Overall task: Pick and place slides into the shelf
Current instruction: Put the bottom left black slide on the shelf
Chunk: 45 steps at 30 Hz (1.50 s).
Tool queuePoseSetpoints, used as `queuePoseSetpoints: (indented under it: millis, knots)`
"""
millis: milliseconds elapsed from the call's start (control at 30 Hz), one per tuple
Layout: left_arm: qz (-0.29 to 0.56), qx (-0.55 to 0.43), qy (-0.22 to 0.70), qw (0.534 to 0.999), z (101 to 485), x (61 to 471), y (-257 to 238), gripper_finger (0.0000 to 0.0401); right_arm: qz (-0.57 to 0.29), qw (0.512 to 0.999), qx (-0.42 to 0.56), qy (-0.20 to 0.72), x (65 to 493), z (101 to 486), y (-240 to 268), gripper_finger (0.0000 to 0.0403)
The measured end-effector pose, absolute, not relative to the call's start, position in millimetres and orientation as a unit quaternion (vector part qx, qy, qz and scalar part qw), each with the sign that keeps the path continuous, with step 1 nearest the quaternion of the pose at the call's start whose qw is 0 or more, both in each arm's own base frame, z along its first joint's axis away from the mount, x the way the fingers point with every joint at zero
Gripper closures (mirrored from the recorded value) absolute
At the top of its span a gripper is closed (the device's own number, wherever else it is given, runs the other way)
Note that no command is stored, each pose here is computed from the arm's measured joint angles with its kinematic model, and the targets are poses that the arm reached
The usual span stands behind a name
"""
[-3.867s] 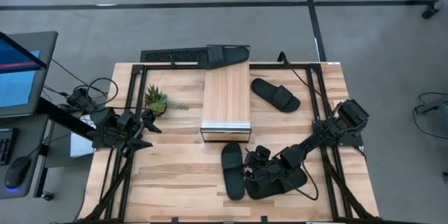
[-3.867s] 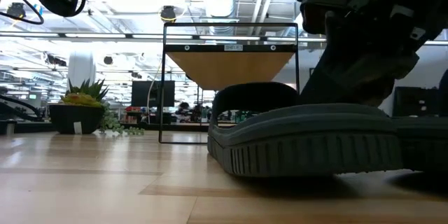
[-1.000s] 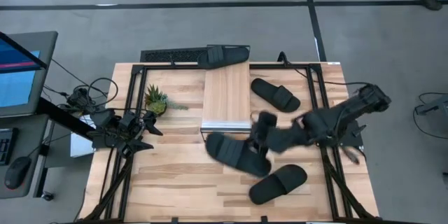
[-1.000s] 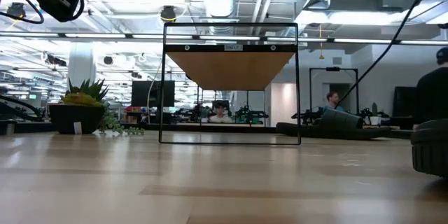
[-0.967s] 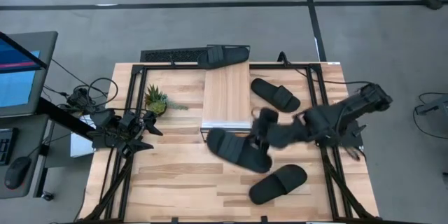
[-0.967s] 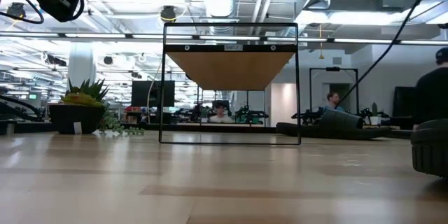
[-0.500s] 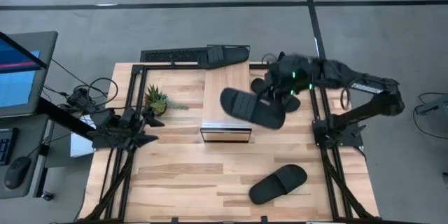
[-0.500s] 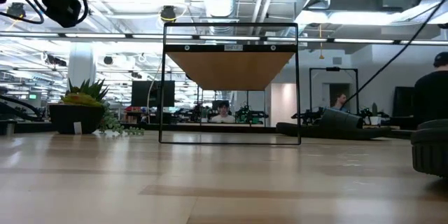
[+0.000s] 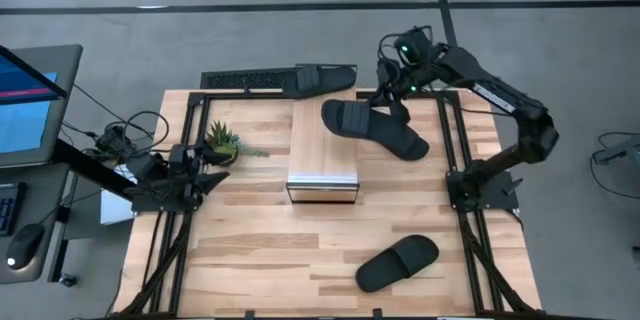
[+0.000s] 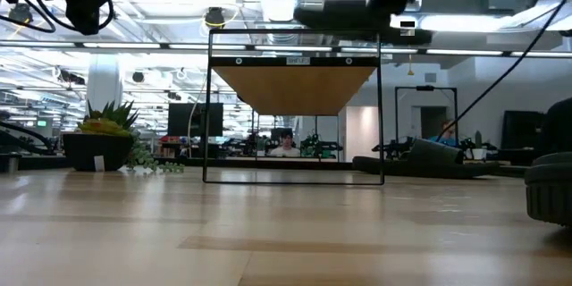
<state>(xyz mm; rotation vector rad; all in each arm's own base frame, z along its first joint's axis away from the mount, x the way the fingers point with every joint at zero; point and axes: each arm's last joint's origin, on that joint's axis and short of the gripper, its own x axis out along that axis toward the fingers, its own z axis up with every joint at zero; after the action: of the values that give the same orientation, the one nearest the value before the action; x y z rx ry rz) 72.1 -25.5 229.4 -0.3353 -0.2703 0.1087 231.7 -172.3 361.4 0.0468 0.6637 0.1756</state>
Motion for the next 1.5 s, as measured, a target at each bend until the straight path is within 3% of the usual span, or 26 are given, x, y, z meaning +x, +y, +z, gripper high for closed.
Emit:
queuePoseSetpoints:
  millis: [233, 700, 1267, 1500]
  knots:
    - [0.076, -0.157, -0.140, 0.975, 230.9, 71.4, -24.0, 0.0143, 0.112, 0.934, 0.020, 0.339, 252.7, 344.3, -206.4, 0.0403]
    - [0.114, -0.156, -0.135, 0.972, 229.8, 71.2, -22.0, 0.0143, 0.191, 0.911, -0.019, 0.365, 312.9, 383.5, -217.6, 0.0403]
    - [0.117, -0.158, -0.133, 0.971, 229.5, 71.3, -21.9, 0.0143, 0.200, 0.894, 0.010, 0.400, 361.1, 333.7, -243.0, 0.0403]
    - [0.108, -0.168, -0.135, 0.971, 229.5, 71.4, -22.4, 0.0143, 0.190, 0.905, -0.009, 0.381, 366.3, 335.2, -246.6, 0.0403]
